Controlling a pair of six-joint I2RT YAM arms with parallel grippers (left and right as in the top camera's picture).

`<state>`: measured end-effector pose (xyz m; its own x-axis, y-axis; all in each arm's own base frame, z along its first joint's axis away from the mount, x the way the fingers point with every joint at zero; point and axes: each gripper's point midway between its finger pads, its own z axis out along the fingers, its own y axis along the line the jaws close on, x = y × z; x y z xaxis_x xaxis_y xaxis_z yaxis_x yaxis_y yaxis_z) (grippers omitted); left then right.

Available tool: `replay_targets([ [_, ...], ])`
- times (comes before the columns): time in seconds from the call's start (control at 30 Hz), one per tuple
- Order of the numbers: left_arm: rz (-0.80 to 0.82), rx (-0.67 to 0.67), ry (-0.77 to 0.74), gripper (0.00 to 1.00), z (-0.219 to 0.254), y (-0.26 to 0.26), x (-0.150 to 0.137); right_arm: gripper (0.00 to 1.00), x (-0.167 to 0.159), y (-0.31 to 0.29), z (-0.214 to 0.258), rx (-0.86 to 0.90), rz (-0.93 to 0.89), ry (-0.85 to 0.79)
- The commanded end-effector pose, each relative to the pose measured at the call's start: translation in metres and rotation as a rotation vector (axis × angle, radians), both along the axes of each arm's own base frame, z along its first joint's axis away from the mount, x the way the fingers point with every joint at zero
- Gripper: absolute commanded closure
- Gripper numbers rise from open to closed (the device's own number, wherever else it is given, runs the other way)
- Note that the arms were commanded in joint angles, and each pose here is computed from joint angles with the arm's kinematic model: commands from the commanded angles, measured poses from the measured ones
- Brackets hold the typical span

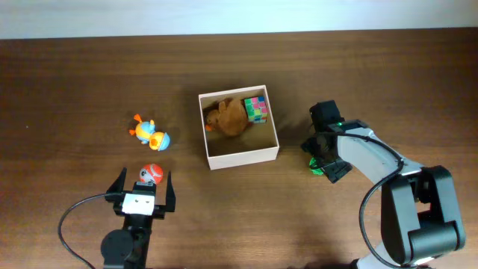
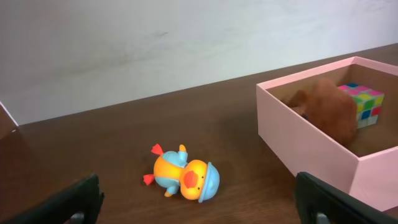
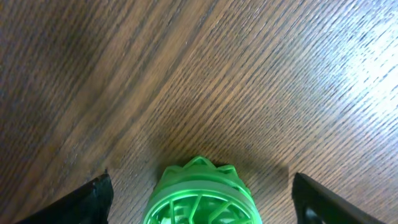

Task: Pack container
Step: 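Close the right gripper on the green gear toy and lift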

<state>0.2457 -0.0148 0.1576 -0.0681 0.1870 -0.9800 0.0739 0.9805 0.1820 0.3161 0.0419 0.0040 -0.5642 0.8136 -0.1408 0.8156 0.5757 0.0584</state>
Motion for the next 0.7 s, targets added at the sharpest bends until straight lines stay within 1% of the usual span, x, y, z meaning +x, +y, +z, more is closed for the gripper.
replay_targets([
  [0.0, -0.004, 0.012, -0.002, 0.01, -0.0011, -0.0001, -0.0002, 0.2, -0.0052, 0.0004, -0.0064, 0.012, 0.007, 0.019],
  [0.17, -0.004, 0.012, -0.002, 0.01, -0.0011, -0.0001, -0.0002, 0.33, -0.0093, 0.0038, -0.0117, 0.035, 0.009, 0.024],
  [0.37, -0.004, 0.012, -0.002, 0.01, -0.0011, -0.0001, -0.0002, 0.41, -0.011, 0.0054, -0.0153, 0.047, 0.01, 0.023],
  [0.53, -0.004, 0.012, -0.003, 0.01, -0.001, -0.0001, -0.0002, 0.5, -0.0103, 0.0056, -0.0153, 0.048, 0.01, 0.02],
  [0.67, -0.004, 0.012, -0.002, 0.01, -0.0011, -0.0001, -0.0002, 0.54, -0.0096, 0.0059, -0.0152, 0.049, 0.011, 0.017],
])
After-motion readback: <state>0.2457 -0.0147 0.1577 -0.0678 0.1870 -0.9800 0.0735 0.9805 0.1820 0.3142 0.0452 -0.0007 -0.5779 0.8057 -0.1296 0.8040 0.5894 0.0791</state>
